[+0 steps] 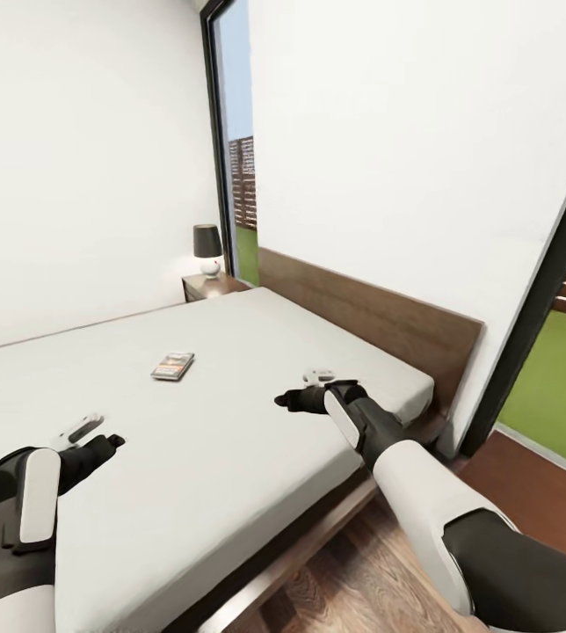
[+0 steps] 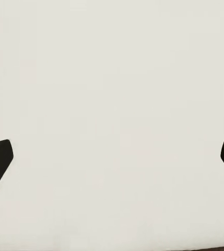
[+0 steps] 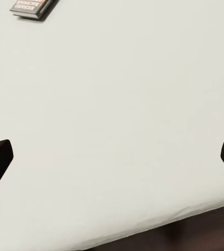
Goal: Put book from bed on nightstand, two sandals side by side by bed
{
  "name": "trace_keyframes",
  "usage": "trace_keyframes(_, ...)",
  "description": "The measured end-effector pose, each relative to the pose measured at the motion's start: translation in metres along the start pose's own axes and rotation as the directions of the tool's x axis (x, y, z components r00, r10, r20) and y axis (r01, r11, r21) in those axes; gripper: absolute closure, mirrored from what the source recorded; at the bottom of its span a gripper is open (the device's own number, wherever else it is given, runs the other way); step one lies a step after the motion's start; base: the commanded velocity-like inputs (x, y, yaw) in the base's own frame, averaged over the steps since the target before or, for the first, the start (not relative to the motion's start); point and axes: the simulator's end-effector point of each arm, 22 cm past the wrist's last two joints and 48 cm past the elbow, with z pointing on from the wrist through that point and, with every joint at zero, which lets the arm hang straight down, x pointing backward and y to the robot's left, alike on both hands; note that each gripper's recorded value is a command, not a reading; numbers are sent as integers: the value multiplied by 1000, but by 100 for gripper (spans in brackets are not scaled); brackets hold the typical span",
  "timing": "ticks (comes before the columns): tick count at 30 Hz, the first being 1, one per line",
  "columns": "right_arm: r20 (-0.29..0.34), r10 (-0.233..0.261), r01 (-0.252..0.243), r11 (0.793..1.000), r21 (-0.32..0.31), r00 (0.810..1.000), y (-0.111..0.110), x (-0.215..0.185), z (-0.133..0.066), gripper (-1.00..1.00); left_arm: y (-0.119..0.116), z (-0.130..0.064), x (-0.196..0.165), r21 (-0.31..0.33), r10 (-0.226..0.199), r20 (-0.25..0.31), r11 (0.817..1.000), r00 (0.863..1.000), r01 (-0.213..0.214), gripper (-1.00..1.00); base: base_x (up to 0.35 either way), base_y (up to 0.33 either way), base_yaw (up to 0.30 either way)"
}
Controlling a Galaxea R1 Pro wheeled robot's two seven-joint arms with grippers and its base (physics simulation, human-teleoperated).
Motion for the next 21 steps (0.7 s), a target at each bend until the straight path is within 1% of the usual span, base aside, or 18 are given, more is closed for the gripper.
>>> trace_keyframes(4, 4, 2, -2, 1000, 3, 1000, -1, 1, 0, -100, 4, 0, 3, -10, 5, -2, 1000, 1000, -5, -100, 143, -209, 287)
trace_keyframes(14, 6, 2, -2, 1000, 2, 1000, 0, 1, 1, -100, 6, 0, 4, -17, 7, -1, 1000, 1000, -7, -100, 177, -263, 287)
trace_keyframes(21, 7, 2, -2, 1000, 0, 1000, 0, 1, 0, -100, 7, 0, 4, -19, 7, 0, 1000, 1000, -7, -100, 226, -258, 287)
